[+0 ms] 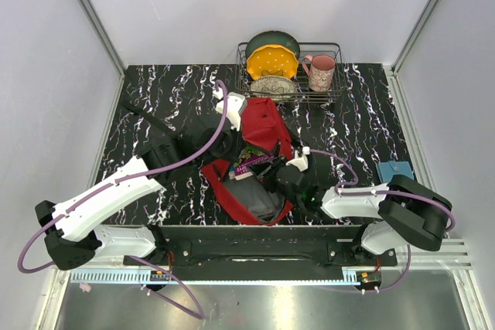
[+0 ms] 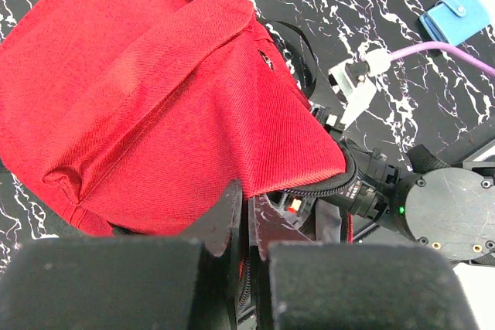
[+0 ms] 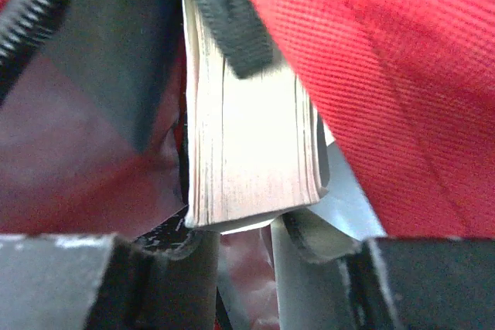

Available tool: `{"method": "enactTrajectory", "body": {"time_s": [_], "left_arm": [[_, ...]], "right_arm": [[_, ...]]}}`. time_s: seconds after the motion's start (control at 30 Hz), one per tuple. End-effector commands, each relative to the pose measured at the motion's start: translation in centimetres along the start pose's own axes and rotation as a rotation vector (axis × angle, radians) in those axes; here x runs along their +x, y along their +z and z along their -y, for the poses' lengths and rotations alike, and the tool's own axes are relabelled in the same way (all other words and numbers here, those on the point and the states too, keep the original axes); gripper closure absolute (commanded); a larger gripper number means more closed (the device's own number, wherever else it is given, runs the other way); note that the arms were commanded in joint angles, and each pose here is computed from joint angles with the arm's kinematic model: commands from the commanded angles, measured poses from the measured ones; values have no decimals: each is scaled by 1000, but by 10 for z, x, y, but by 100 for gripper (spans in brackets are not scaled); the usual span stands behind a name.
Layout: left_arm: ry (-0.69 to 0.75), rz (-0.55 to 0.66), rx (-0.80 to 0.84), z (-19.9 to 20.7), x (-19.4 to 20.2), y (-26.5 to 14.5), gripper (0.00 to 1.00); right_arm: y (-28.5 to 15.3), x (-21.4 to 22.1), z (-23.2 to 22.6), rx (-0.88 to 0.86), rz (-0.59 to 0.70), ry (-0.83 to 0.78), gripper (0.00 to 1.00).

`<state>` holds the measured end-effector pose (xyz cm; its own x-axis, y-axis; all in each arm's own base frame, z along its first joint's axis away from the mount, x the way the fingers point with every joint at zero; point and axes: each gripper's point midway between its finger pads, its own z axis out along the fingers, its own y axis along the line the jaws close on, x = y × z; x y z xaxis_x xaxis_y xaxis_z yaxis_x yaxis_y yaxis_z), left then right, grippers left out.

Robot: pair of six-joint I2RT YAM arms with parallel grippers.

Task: Pack the student bag
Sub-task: Place the book in the student bag.

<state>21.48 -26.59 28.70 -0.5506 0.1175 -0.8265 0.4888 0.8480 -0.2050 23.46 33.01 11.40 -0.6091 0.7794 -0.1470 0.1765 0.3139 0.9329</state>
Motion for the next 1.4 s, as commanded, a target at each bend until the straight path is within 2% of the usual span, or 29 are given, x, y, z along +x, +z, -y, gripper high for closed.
{"method": "enactTrajectory", "body": {"time_s": [0.0, 0.07, 0.1, 0.17, 0.27, 0.37, 0.43, 0.47, 0.53, 0.63, 0.7, 0.8, 0.97, 1.07, 1.1, 1.27, 1.37], "left_arm": [[-54, 128, 66, 15, -36, -8, 100], [-55, 126, 73, 17, -38, -8, 100], [-55, 126, 77, 17, -38, -9, 100], [-52, 124, 81, 18, -38, -10, 100], [-53, 123, 76, 16, -35, -10, 100], [-59, 128, 80, 16, -34, -9, 100], [-58, 126, 89, 19, -34, -7, 100], [-59, 122, 93, 20, -34, -6, 100], [-56, 121, 104, 23, -36, -7, 100], [-61, 120, 106, 23, -37, -8, 100], [-62, 125, 106, 23, -38, -9, 100], [-62, 125, 98, 20, -37, -10, 100], [-67, 130, 83, 16, -33, -11, 100], [-62, 126, 85, 16, -33, -9, 100], [-60, 122, 85, 16, -32, -8, 100], [-51, 101, 86, 18, -26, -3, 100], [-55, 77, 93, 18, -17, 0, 100]], "right_arm": [[14, -23, -67, -99, 129, -21, 61], [29, -27, -74, -77, 122, -36, 55], [29, -18, -70, -63, 61, -29, 54], [22, -7, -54, -68, -7, -36, 53], [6, -5, -28, -32, -42, 1, 52], [-2, -13, -15, -3, -14, 3, 57], [-2, -17, -17, -5, 9, -2, 70], [0, -19, -20, -7, 22, -10, 70], [8, -19, -31, -19, 27, -25, 59], [26, -20, -49, -47, 32, -36, 58], [40, -14, -56, -57, -15, -32, 56], [40, -14, -48, -52, -32, -33, 63], [21, -22, -26, -28, -14, -31, 65], [5, -22, -39, -80, -39, -100, 58], [-5, -21, -49, -112, -52, -122, 52], [-44, -14, -59, -173, -137, -235, 42], [-71, -26, -36, -69, -117, -236, 41]]}}
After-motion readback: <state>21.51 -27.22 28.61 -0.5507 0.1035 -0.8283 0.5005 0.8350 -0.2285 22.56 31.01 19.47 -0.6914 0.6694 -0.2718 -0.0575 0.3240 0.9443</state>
